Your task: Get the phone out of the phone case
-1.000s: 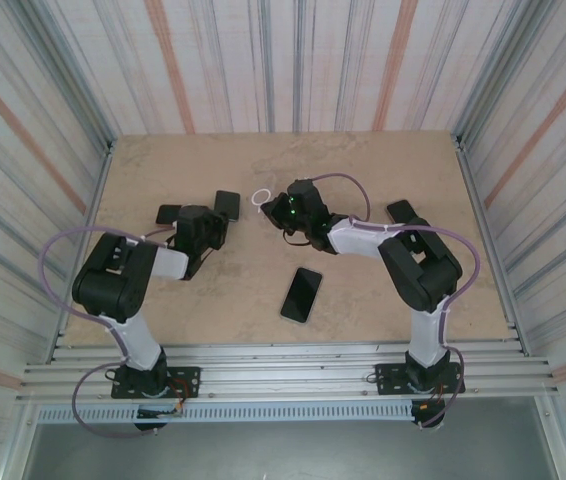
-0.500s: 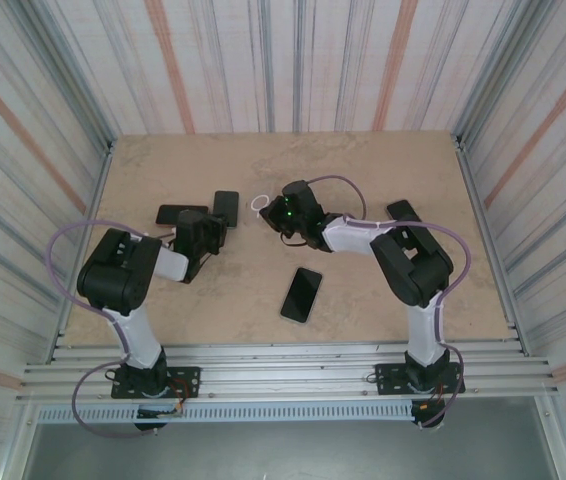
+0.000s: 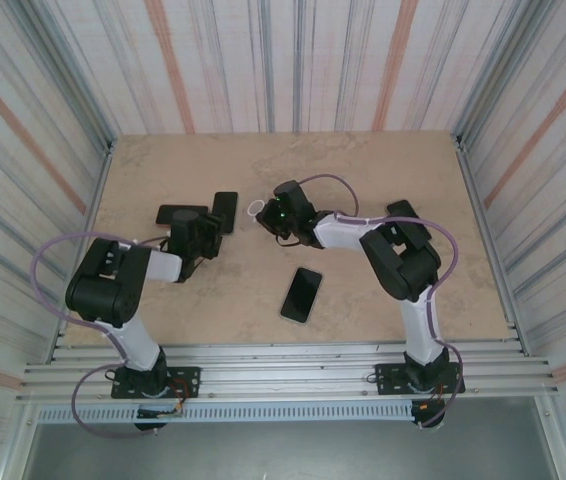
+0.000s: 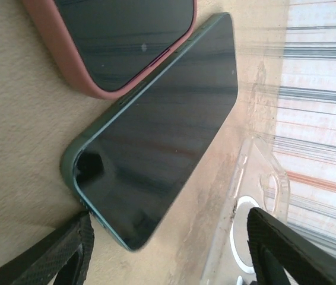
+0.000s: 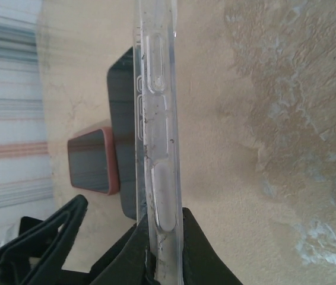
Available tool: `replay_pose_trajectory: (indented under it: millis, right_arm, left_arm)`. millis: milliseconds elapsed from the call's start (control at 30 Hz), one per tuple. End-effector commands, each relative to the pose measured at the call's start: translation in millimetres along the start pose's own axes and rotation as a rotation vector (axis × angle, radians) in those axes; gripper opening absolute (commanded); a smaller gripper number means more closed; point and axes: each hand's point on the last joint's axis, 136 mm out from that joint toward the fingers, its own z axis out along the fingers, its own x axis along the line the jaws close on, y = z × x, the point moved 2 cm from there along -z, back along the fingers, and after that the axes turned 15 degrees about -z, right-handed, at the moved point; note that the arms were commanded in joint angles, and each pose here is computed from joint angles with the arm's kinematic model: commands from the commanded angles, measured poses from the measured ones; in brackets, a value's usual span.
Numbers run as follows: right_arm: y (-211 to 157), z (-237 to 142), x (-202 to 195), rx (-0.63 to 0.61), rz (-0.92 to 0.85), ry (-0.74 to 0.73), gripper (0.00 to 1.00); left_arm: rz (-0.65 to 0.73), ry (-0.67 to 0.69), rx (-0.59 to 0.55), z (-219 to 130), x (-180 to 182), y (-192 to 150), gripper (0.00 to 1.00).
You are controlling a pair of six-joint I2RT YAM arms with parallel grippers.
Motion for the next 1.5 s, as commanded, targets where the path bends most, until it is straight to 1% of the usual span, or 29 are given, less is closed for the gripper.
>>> replay_pose_trajectory:
  millis: [0, 167, 300, 467, 533, 733, 767, 933, 1067, 1200, 1267, 1400, 1433, 1467]
  right_arm:
    - [-3, 7, 2, 0.017, -0.055, -0.014, 0.01]
    - [-5, 12, 1, 0.024, -0.064, -0.024, 0.01]
    - [-7, 19, -1, 0.035, -0.068, -0.031, 0.02]
    - [-9, 28, -1, 0.047, -0.07, -0.032, 0.03]
    - [-11, 31, -2, 0.056, -0.07, -0.03, 0.03]
    - [-15, 38, -2, 0.079, -0.079, -0.026, 0.09]
    - [-16, 38, -1, 0.084, -0.086, -0.025, 0.11]
    - [-15, 34, -2, 0.095, -0.126, -0.049, 0.27]
    - [-13, 28, 1, 0.107, -0.182, -0.075, 0.42]
    - [-8, 20, 2, 0.102, -0.229, -0.106, 0.52]
    - [-2, 14, 4, 0.092, -0.259, -0.123, 0.58]
    - [7, 2, 4, 0.083, -0.306, -0.148, 0.65]
    - [9, -2, 7, 0.079, -0.319, -0.15, 0.68]
    - [12, -5, 7, 0.078, -0.33, -0.154, 0.73]
  left_arm:
    - [0.022, 0.073, -0.005, -9, 11, 3, 0.75]
    - [0.018, 0.095, 0.006, -14, 14, 3, 0.77]
    - [0.019, 0.093, 0.018, -24, 10, 2, 0.78]
    - [0.079, 0.089, 0.057, -44, -11, 2, 0.78]
    - [0.113, 0.086, 0.056, -55, -21, 5, 0.78]
    - [0.167, 0.107, 0.058, -79, -41, 17, 0.79]
    - [0.172, 0.111, 0.059, -81, -44, 19, 0.79]
    - [0.202, 0.151, 0.053, -87, -53, 22, 0.81]
    - [0.183, 0.215, 0.041, -86, -53, 26, 0.82]
    - [0.176, 0.25, 0.028, -80, -55, 31, 0.83]
    - [0.17, 0.257, 0.008, -78, -57, 34, 0.85]
    - [0.154, 0.309, -0.047, -73, -56, 45, 0.87]
    - [0.148, 0.321, -0.057, -71, -56, 47, 0.87]
    - [0.136, 0.335, -0.066, -68, -56, 49, 0.87]
